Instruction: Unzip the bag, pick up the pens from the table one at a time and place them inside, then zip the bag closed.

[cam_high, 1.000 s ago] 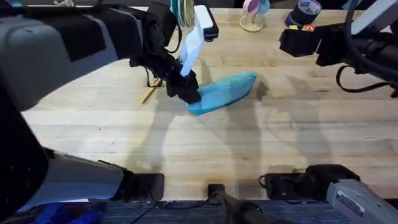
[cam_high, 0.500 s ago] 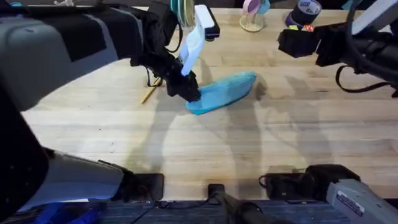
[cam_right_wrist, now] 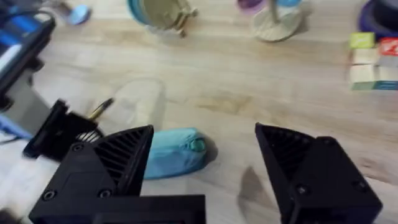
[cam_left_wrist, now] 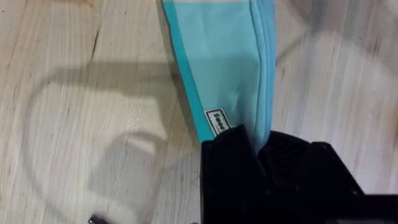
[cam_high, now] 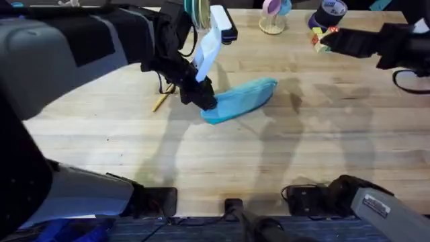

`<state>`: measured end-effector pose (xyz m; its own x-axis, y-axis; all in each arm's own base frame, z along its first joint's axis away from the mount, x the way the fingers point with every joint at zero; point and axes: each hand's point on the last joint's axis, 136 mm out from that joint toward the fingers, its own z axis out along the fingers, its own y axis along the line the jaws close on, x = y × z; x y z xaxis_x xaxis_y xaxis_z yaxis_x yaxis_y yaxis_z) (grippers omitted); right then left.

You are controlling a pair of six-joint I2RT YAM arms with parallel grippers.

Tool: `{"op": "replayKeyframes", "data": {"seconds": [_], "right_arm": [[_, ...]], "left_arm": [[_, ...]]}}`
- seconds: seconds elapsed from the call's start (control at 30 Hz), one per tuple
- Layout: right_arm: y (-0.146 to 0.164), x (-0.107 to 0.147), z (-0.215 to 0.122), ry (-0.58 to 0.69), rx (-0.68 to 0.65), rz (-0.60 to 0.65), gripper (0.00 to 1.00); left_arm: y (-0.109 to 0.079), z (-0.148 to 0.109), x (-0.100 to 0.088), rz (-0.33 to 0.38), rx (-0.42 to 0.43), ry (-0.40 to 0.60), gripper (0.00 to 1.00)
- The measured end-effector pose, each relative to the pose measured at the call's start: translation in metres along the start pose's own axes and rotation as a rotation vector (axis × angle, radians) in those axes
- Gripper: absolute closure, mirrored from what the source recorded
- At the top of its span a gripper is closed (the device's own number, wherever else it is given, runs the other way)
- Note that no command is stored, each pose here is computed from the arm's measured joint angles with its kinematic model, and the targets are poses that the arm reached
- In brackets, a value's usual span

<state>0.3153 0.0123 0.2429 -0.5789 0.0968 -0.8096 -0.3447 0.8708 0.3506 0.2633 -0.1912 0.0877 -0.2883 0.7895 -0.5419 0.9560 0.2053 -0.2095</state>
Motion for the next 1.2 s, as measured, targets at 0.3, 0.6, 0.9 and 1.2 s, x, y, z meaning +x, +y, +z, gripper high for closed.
{"op": "replayKeyframes", "data": {"seconds": [0.3, 0.6, 0.9, 1.2], "right_arm": [[-0.015, 0.020, 0.020, 0.076, -0.107, -0.010, 0.007], [-0.046, 0.031, 0.024, 0.144, 0.031, -0.212, 0.005], [-0.057, 0.033, 0.024, 0.178, 0.087, -0.370, 0.005], [-0.014, 0.064, 0.019, 0.221, -0.166, -0.585, 0.006]], "left_arm": [[0.000, 0.000, 0.000, 0.000, 0.001, 0.001, 0.956], [0.000, 0.000, 0.000, -0.001, 0.001, 0.001, 0.956], [0.000, 0.000, 0.000, -0.001, 0.001, 0.001, 0.956], [0.000, 0.000, 0.000, -0.001, 0.001, 0.001, 0.957]]}}
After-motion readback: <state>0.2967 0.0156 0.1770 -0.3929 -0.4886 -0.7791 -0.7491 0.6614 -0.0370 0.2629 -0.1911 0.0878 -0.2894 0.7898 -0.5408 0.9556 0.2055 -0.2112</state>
